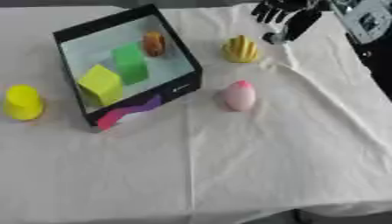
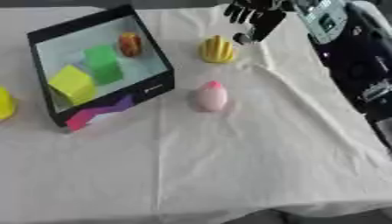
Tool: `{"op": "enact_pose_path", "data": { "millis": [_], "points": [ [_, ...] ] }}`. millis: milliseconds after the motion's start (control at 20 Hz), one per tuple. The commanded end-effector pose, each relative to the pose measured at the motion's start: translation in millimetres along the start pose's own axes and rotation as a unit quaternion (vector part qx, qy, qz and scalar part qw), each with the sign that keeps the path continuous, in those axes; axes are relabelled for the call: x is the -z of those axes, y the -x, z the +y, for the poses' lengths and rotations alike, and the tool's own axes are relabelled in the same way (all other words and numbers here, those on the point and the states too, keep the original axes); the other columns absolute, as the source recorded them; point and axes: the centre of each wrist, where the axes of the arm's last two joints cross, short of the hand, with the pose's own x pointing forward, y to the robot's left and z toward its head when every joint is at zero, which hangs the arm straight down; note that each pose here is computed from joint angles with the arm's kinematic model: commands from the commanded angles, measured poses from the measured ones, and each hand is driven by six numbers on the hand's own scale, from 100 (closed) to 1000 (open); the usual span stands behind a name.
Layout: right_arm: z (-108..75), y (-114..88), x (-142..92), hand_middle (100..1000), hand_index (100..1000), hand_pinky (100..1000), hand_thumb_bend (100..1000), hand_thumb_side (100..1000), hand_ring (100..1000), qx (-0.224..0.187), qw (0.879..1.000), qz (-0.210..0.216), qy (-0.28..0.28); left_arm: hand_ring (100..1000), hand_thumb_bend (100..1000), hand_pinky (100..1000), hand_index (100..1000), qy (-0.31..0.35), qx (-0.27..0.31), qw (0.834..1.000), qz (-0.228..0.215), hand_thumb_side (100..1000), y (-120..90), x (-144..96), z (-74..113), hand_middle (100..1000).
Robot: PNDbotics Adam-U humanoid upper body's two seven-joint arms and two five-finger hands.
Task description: Pick up objects on the table and place them in the box.
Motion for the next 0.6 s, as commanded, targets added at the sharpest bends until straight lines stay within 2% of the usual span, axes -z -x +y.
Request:
{"op": "enact_pose_path", "data": {
  "millis": [50, 600],
  "points": [
    [-10.4, 0, -2, 832, 943, 872, 319, 207, 886, -0.019, 0.999, 0.016, 0.023, 775, 100, 760, 734, 0.008, 0.004, 1.0, -0.013, 642, -6, 4, -0.1, 721],
    [1.4, -2, 19, 831, 943, 882, 405, 304, 891, -0.041, 0.996, 0.05, 0.054, 776, 100, 760, 735, 0.015, -0.003, 1.0, -0.014, 649, -7, 5, -3.1, 721]
  ]
}}
